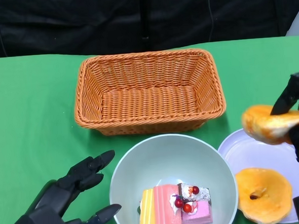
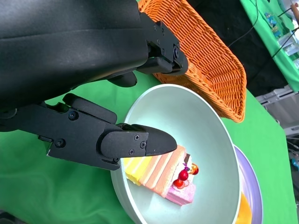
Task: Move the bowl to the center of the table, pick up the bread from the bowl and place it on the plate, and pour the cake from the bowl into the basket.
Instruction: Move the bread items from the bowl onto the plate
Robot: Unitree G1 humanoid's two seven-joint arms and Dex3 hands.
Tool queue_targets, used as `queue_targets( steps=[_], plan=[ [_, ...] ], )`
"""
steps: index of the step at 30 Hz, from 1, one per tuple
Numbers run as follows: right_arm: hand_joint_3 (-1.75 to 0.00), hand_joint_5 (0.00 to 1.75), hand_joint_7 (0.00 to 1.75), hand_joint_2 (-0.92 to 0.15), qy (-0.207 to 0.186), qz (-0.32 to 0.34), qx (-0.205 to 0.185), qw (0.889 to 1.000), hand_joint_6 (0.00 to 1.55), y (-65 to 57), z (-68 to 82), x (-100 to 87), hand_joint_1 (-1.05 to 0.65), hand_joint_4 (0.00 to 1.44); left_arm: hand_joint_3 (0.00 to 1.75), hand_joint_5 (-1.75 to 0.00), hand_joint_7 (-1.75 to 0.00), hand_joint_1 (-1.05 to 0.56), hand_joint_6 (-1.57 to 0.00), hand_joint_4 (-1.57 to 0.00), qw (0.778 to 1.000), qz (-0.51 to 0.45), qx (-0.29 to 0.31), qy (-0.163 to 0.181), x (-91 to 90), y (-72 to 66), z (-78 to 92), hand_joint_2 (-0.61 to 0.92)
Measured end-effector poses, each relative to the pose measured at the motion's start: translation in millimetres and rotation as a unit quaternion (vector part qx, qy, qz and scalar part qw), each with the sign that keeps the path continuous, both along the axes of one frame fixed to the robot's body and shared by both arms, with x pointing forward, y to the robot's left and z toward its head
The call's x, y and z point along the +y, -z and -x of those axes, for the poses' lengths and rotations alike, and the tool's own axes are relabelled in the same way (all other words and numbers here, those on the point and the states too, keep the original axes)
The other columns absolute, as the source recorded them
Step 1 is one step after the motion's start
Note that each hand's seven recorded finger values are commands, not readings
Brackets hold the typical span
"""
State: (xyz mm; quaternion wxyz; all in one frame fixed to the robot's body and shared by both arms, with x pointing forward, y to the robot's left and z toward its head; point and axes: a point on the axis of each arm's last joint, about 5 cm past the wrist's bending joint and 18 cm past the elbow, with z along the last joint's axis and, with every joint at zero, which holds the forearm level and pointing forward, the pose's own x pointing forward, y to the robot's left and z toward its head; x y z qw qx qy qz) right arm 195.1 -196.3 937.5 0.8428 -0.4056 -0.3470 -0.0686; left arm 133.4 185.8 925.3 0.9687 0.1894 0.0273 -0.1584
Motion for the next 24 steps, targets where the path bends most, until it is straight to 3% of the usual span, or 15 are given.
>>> queue_targets(
  steps=[5,10,11,12,13,14,15,16,18,20,24],
  plan=[
    [-1.74,1.75,1.58,0.06,0.025,0.061,0.023,0.998,0.96,13.0,-4.9,-4.7,0.00,1.10,0.37,-0.60,0.00,-0.50,-0.29,-0.09,1.000,-0.001,-0.001,0.000,0.6,0.0,0.5,0.92],
    [-1.53,1.75,1.48,-0.04,0.035,0.123,0.057,0.990,0.98,32.2,-13.3,-7.8,-0.02,1.03,0.37,-0.60,0.00,-0.50,-0.29,-0.08,1.000,-0.001,-0.002,0.000,0.9,-0.1,0.7,0.92],
    [-1.12,1.40,1.06,-0.26,0.039,0.138,0.069,0.987,0.96,34.7,-14.6,-9.0,-0.10,1.00,0.37,-0.60,0.00,-0.51,-0.29,-0.08,1.000,-0.001,-0.002,0.000,1.0,-0.1,0.8,0.92],
    [-0.88,1.12,0.73,-0.40,0.045,0.154,0.086,0.983,0.98,36.2,-15.6,-9.4,-0.14,0.99,0.37,-0.60,0.00,-0.51,-0.29,-0.08,1.000,-0.001,-0.002,0.000,1.0,-0.1,0.9,0.92],
    [-0.69,0.78,0.38,-0.48,0.048,0.168,0.108,0.979,0.81,37.0,-16.3,-9.2,-0.17,0.78,0.37,-0.60,0.00,-0.50,-0.29,-0.08,1.000,-0.001,-0.002,0.000,1.0,-0.2,1.0,0.92],
    [-0.53,0.61,0.20,-0.56,0.049,0.185,0.140,0.971,0.67,37.2,-17.0,-8.5,-0.21,0.62,0.37,-0.60,0.00,-0.50,-0.29,-0.08,1.000,-0.001,-0.002,0.000,1.1,-0.2,1.1,0.92],
    [-0.40,0.51,0.11,-0.63,0.048,0.201,0.176,0.962,0.60,37.2,-17.4,-7.8,-0.23,0.53,0.37,-0.60,0.00,-0.50,-0.29,-0.08,1.000,-0.001,-0.002,0.000,1.1,-0.3,1.2,0.92],
    [-0.22,0.41,0.05,-0.73,0.047,0.211,0.207,0.954,0.44,36.2,-17.5,-7.3,-0.35,0.35,0.37,-0.60,0.00,-0.49,-0.29,-0.08,1.000,-0.001,-0.002,0.000,1.2,-0.4,1.2,0.92],
    [-0.08,0.37,0.02,-0.81,0.042,0.222,0.247,0.942,0.35,30.9,-17.5,-5.7,-0.41,0.25,0.37,-0.59,0.00,-0.49,-0.29,-0.08,1.000,-0.001,-0.002,0.000,1.2,-0.5,1.3,0.92],
    [-0.05,0.40,0.01,-0.90,0.040,0.228,0.273,0.934,0.22,25.5,-16.0,-3.9,-0.67,0.06,0.37,-0.59,0.00,-0.50,-0.28,-0.08,1.000,-0.001,-0.002,0.001,1.2,-0.6,1.5,0.92],
    [-0.10,0.32,0.01,-0.92,0.023,0.226,0.325,0.918,0.13,18.3,-7.4,1.6,-0.79,0.00,0.37,-0.59,0.00,-0.49,-0.28,-0.08,1.000,-0.002,-0.001,0.002,1.5,-0.6,2.0,0.92]
  ],
)
